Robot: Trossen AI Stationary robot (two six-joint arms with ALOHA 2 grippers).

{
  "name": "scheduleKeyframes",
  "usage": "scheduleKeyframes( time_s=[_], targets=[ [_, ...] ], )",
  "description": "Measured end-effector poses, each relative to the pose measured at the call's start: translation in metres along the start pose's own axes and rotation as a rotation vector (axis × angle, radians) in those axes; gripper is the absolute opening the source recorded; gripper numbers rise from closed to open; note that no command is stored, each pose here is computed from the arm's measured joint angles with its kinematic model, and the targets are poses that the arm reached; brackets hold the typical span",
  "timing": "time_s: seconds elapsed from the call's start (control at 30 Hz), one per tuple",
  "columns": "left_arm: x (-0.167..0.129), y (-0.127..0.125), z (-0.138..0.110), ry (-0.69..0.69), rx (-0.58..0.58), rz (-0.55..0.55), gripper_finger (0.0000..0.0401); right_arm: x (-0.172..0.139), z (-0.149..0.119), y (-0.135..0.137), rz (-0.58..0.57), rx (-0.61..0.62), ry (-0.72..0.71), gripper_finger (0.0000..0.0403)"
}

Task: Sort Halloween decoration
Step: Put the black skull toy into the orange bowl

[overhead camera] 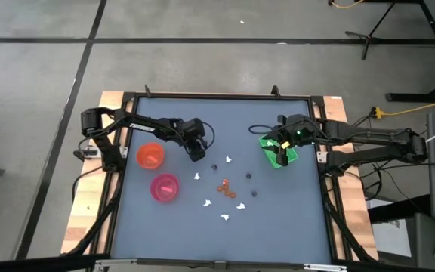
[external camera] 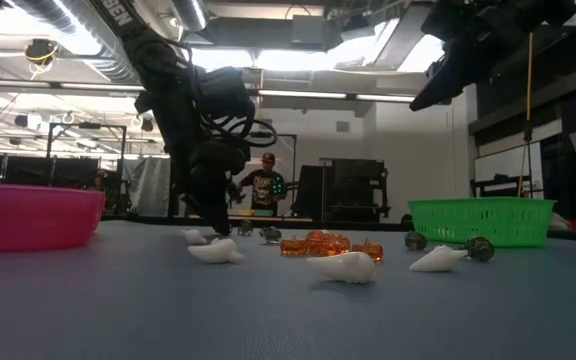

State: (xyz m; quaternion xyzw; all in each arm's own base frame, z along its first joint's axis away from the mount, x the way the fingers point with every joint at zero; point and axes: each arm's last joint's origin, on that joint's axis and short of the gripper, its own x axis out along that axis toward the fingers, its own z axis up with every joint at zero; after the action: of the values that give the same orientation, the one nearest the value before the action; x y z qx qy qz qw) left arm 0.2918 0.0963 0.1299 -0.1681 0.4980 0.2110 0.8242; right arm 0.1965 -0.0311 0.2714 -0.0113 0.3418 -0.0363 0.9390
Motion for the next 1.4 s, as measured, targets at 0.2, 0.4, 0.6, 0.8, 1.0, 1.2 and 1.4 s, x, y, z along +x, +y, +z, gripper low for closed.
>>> scheduleKeyframes(
  time_s=[0.2, 0.4, 0.6, 0.8, 1.0, 1.2, 1.4],
  targets=[
    [0.0, 0.0, 0.0, 0.0, 0.0, 0.0, 0.0064, 0.0, 0.0, -0.0001, -0.001, 0.0, 0.0, 0.0172],
    [0.0, 0.0, 0.0, 0.0, 0.0, 0.0, 0.0064, 0.0, 0.0, -0.0001, -0.001, 0.0, 0.0, 0.0172],
    [0.0, 0.0, 0.0, 0.0, 0.0, 0.0, 0.0064, 0.0, 0.0, 0.0, 0.0, 0.0, 0.0, 0.0172],
    [-0.0001, 0.0, 0.0001, -0.001, -0.001, 0.0, 0.0064, 0.0, 0.0, -0.0001, 0.0, 0.0, 0.0, 0.0172],
    [-0.0002, 0.0, 0.0001, -0.001, -0.001, 0.0, 0.0064, 0.0, 0.0, 0.0, 0.0, 0.0, 0.0, 0.0172],
    [-0.0003, 0.0, 0.0001, -0.001, -0.001, 0.0, 0.0064, 0.0, 0.0, 0.0, 0.0, 0.0, 0.0, 0.0172],
    [-0.0048, -0.0002, 0.0016, -0.015, -0.002, -0.004, 0.0064, 0.0, 0.0, 0.0, 0.0, 0.0, 0.0, 0.0172]
  ],
)
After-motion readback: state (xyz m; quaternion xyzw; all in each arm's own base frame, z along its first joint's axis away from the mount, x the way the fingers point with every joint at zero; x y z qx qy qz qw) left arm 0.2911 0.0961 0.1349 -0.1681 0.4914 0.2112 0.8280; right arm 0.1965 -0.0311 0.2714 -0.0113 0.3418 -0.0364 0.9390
